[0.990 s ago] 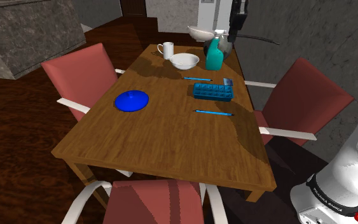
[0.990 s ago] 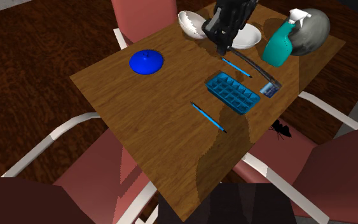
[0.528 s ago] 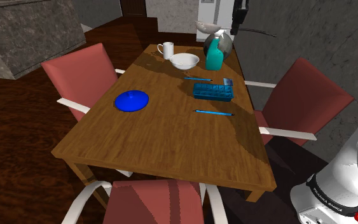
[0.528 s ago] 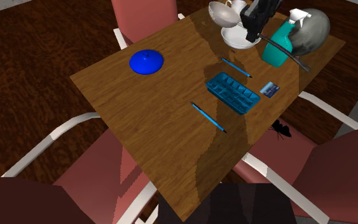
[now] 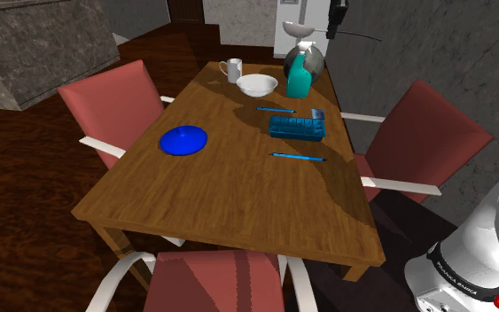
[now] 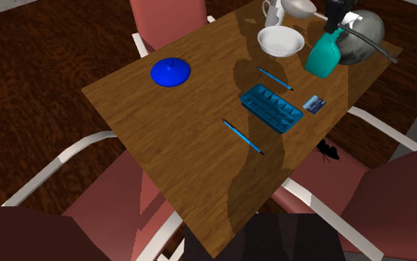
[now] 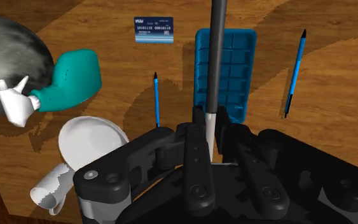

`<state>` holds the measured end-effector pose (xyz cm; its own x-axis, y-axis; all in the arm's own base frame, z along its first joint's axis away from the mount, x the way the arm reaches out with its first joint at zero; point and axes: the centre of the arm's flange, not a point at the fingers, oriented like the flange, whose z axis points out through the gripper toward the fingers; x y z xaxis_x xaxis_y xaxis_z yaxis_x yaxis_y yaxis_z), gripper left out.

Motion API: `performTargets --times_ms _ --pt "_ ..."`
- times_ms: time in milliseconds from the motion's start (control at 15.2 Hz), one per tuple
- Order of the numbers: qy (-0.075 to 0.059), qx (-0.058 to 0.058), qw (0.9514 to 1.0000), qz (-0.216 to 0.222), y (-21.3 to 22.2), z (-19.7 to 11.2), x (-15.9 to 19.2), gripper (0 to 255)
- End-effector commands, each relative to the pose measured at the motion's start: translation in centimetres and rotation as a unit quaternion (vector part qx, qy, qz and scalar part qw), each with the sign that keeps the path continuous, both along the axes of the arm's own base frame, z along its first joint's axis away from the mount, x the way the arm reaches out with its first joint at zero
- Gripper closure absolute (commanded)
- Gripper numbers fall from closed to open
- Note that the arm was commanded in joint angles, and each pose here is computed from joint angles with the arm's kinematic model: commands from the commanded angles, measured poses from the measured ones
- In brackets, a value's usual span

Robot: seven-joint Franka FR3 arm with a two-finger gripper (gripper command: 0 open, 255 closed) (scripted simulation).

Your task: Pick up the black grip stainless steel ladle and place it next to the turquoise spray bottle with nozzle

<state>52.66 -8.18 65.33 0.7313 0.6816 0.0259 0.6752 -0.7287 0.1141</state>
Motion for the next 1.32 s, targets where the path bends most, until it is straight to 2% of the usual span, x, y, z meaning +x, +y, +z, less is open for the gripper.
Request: performTargets --times_ms 0,660,1254 --pt "0.0 -0.001 1.0 0.001 -2.3 0.0 1.4 255" --pt "0.0 -0.001 1.0 0.001 -13.5 0.0 8.4 255" --pt "0.0 -0.001 1.0 0.001 -13.8 -4.2 8.6 255"
